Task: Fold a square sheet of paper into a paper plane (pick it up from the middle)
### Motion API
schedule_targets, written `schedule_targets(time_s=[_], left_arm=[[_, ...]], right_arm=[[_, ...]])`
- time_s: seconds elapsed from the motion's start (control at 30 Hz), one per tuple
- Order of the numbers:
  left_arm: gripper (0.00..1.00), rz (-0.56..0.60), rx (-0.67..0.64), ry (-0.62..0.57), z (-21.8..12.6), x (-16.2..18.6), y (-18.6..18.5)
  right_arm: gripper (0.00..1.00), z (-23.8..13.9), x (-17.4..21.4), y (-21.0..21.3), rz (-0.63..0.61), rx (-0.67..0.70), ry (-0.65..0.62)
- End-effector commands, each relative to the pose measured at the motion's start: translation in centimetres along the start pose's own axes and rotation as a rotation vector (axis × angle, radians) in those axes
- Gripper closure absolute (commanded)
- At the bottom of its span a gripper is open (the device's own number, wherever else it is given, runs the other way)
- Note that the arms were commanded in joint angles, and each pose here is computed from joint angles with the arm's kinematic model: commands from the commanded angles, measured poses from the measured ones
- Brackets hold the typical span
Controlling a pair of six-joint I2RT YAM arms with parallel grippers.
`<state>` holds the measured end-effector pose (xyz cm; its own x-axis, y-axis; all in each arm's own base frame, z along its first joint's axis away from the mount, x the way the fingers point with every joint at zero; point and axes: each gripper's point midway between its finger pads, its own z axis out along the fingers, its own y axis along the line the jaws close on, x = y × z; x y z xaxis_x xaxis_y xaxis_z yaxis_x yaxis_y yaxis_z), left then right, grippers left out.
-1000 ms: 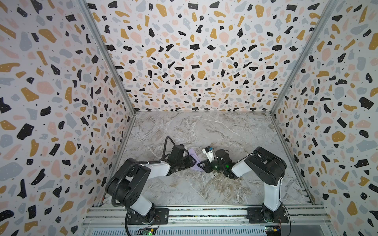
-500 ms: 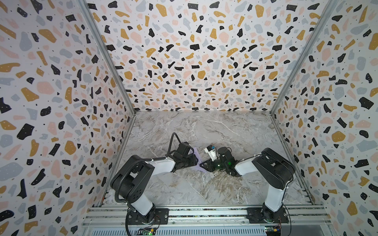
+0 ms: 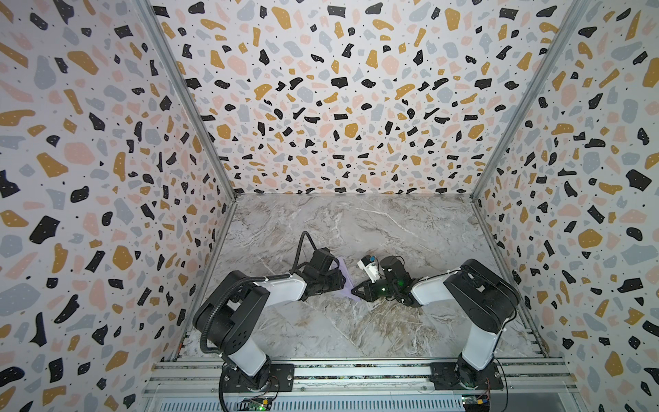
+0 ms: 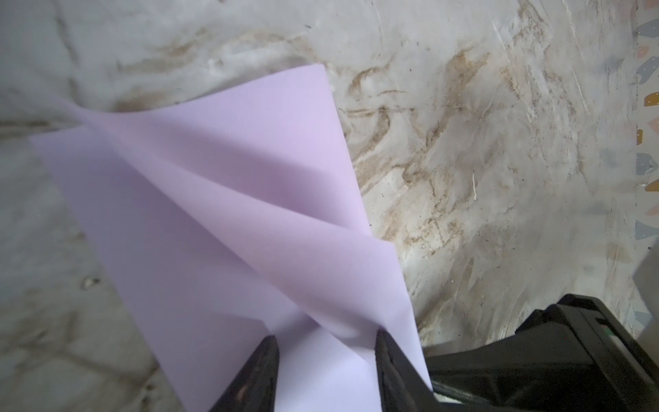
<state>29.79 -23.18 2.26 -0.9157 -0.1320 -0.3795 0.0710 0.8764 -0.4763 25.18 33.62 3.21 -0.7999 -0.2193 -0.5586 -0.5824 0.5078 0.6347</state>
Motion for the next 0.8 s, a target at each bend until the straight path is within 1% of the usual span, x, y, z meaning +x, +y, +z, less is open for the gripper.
schedule_targets(time_s=[0.0, 0.2, 0.47, 0.57, 0.7, 0.77], left_arm=[[0.52, -0.032, -0.261, 0.192, 0.6, 6.0, 7.0], [0.52, -0.035, -0.244, 0.184, 0.5, 5.7, 6.6], [0.52, -0.028, -0.212, 0.169, 0.2, 5.0, 5.6], [0.52, -0.01, -0.144, 0.136, -0.3, 3.6, 3.7], [0.51, 0.038, -0.006, 0.04, -2.2, 0.3, -0.5], [0.51, 0.054, 0.042, 0.0, -3.0, -0.9, -1.9]], right_arm=[[0.86, 0.1, -0.2, 0.3, 0.01, -0.024, 0.018], [0.92, 0.3, 0.7, -0.3, 0.052, -0.023, 0.047], [0.94, 0.6, 1.6, -1.1, 0.129, -0.034, 0.078], [0.94, 0.6, 1.7, -1.4, 0.152, -0.034, 0.087], [0.94, 0.5, 2.1, -2.0, 0.187, -0.02, 0.107], [0.94, 0.5, 2.3, -2.2, 0.198, -0.016, 0.112]])
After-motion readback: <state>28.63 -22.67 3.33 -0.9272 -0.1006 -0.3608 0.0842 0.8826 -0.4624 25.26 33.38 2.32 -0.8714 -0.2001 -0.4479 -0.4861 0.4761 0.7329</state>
